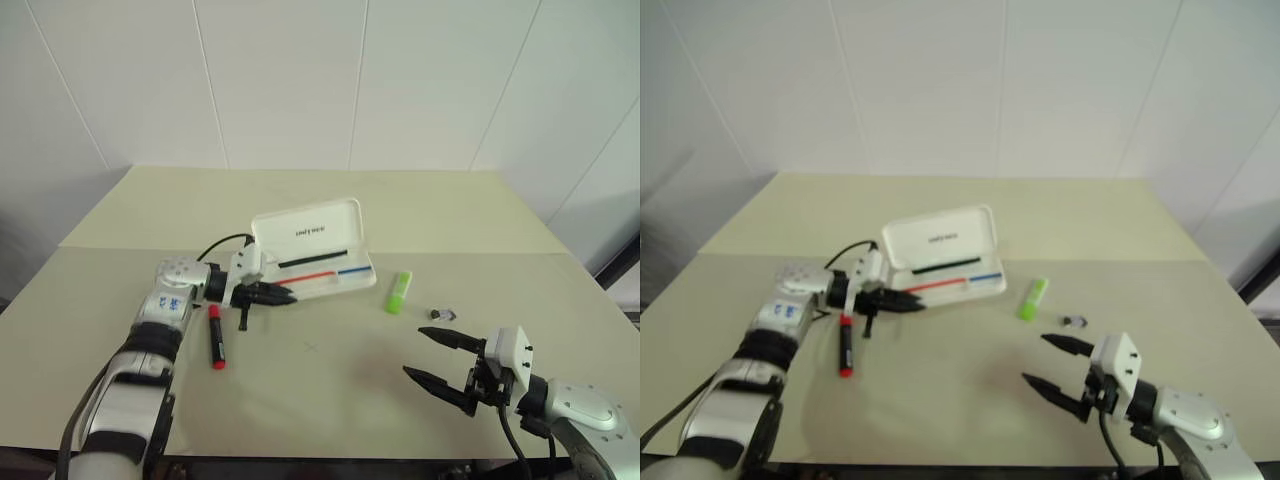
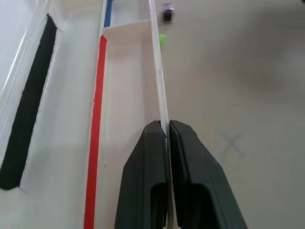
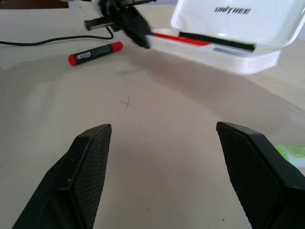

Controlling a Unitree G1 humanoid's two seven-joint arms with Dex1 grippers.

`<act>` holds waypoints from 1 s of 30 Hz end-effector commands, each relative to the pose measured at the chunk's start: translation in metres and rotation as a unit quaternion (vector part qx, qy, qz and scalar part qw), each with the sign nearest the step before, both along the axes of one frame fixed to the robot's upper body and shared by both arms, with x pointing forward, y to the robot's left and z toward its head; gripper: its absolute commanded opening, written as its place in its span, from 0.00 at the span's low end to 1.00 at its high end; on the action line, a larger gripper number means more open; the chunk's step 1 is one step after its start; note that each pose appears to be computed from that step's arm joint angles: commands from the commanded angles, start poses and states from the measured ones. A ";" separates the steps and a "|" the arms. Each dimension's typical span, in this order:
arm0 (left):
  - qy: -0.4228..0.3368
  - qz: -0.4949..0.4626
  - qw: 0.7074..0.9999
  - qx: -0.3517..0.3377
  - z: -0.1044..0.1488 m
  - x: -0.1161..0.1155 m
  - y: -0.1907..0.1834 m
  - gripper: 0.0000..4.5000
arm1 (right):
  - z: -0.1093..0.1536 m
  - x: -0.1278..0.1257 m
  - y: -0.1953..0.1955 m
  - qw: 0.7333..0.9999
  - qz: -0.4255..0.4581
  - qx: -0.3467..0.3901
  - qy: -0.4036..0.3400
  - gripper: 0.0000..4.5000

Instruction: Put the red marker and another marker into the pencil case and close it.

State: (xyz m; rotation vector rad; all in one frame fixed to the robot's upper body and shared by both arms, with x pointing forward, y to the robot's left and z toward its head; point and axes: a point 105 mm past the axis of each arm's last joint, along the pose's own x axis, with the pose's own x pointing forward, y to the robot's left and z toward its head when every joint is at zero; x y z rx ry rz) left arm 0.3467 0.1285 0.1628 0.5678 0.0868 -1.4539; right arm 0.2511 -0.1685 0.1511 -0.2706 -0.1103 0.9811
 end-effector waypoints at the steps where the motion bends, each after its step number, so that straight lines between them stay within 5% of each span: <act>1: -0.020 -0.038 0.999 0.008 0.009 -0.025 -0.011 0.01 | 0.010 0.000 -0.006 1.000 0.003 -0.001 -0.013 1.00; 10: 0.006 -0.041 0.999 -0.001 -0.014 -0.055 -0.030 0.01 | 0.009 -0.002 -0.010 1.000 -0.001 -0.005 -0.010 1.00; 27: -0.065 -0.042 0.996 0.047 -0.037 -0.057 -0.036 0.01 | 0.008 -0.006 -0.016 1.000 -0.015 -0.008 -0.007 1.00; 30: -0.060 -0.046 0.996 0.051 -0.042 -0.063 -0.037 0.16 | 0.008 -0.006 -0.015 1.000 -0.014 -0.008 -0.007 1.00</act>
